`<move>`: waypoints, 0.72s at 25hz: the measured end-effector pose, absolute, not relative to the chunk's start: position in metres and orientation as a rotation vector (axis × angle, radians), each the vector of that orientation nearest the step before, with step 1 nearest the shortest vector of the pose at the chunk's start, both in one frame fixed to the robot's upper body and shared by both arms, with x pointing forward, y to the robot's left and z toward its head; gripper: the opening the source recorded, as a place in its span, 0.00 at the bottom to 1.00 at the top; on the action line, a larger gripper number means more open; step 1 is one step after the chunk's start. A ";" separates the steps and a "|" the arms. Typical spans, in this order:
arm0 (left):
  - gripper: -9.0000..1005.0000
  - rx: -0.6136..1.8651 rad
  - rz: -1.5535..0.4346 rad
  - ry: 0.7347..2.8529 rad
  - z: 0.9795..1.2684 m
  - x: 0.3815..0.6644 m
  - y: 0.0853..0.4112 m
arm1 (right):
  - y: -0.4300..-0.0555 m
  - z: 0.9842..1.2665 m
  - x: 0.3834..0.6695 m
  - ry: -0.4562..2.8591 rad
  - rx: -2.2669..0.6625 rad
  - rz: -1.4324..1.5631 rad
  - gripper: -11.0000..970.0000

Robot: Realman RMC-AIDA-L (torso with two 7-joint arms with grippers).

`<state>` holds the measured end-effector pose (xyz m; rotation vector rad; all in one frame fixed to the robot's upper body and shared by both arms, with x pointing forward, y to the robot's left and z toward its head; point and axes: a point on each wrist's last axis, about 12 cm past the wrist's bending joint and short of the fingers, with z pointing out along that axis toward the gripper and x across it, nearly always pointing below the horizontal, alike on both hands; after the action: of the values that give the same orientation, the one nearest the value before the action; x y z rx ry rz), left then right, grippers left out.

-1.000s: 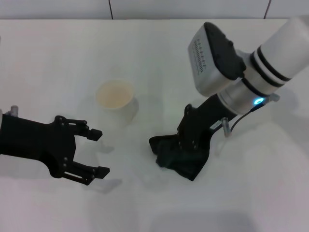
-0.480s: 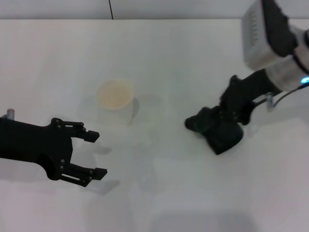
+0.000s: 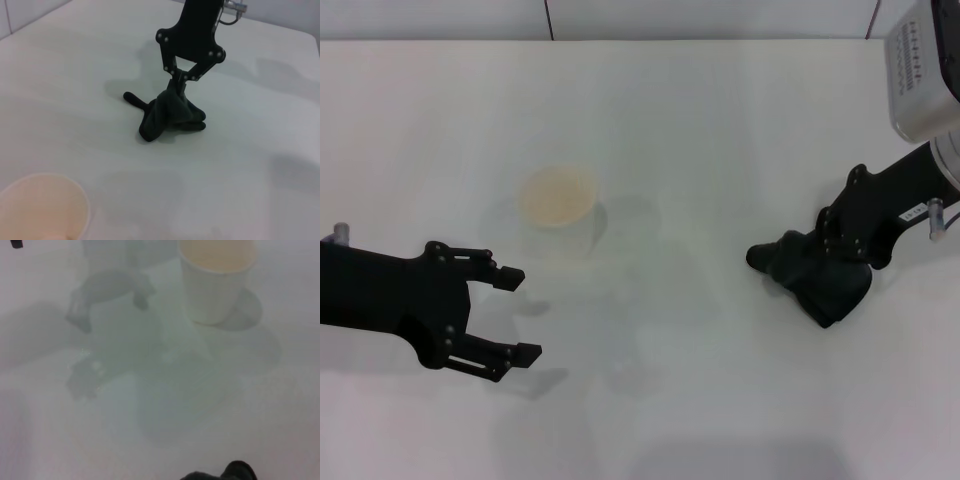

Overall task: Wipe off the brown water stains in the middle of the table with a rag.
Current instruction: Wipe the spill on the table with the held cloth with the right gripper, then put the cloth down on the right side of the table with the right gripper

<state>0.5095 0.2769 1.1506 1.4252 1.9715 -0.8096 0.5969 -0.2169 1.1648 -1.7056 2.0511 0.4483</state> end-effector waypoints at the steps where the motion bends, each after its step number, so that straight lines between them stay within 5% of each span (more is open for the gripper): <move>1: 0.88 1.425 -0.809 1.971 1.151 0.510 0.277 | -0.217 1.164 0.596 2.052 -1.705 0.451 0.12; 13: 0.88 1.420 -0.806 1.967 1.150 0.510 0.277 | -0.219 1.163 0.592 2.042 -1.664 0.542 0.15; 16: 0.88 1.411 -0.804 1.954 1.149 0.509 0.278 | -0.225 1.166 0.590 1.988 -1.645 0.577 0.34; 18: 0.88 1.405 -0.800 1.948 1.149 0.509 0.279 | -0.232 1.170 0.588 1.959 -1.622 0.605 0.37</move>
<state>0.5087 0.2790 1.1486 1.4051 1.9475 -0.7997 0.5883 -0.2325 1.1702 -1.6225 1.9593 0.6049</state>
